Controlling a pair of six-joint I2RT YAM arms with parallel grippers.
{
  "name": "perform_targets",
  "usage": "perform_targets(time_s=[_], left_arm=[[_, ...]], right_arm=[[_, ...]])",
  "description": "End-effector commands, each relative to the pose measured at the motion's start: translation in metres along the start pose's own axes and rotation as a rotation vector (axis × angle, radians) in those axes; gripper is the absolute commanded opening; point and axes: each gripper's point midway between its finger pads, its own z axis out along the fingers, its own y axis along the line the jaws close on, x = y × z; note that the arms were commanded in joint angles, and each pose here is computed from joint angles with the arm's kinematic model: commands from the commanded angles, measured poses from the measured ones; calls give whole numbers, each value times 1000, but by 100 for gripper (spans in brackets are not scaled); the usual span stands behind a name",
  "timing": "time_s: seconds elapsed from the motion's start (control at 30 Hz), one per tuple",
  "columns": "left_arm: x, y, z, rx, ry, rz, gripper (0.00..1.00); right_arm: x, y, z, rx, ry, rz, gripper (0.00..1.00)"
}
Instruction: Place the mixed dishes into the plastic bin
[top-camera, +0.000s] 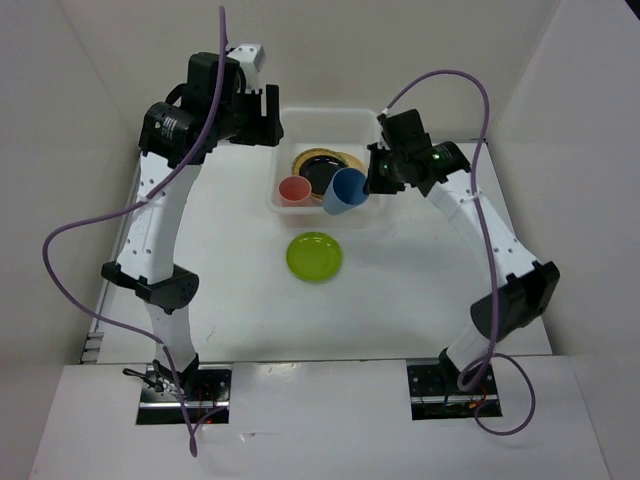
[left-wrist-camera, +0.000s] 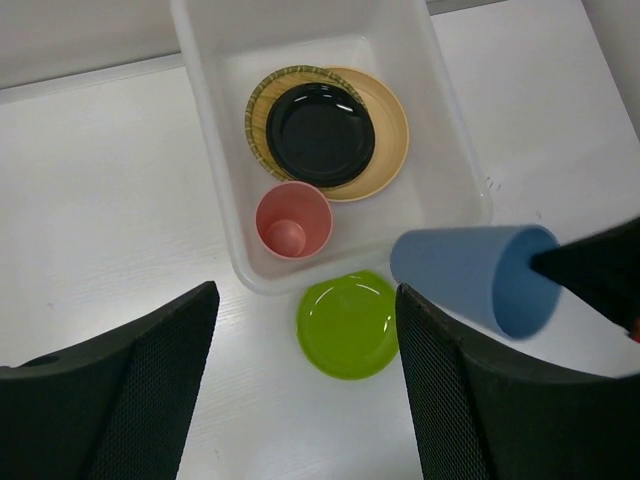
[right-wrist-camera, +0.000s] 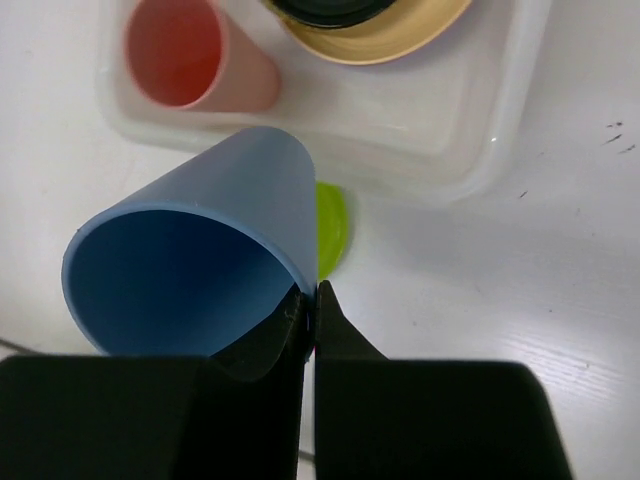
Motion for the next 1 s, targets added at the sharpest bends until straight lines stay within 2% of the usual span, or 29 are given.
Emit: perform_targets(time_s=[0.0, 0.13, 0.3, 0.97], left_arm=[[-21, 4, -35, -8, -97, -18, 79], [-21, 5, -46, -6, -106, -19, 80], [-20, 7, -52, -15, -108, -19, 80], [-10, 10, -49, -23, -76, -7, 83]], right_arm=[[-25, -18, 33, 51, -38, 16, 0], [-48, -22, 53, 38, -103, 63, 0], [-54, -25, 68, 41, -112, 87, 0], [-24, -86, 121, 298, 13, 60, 0]])
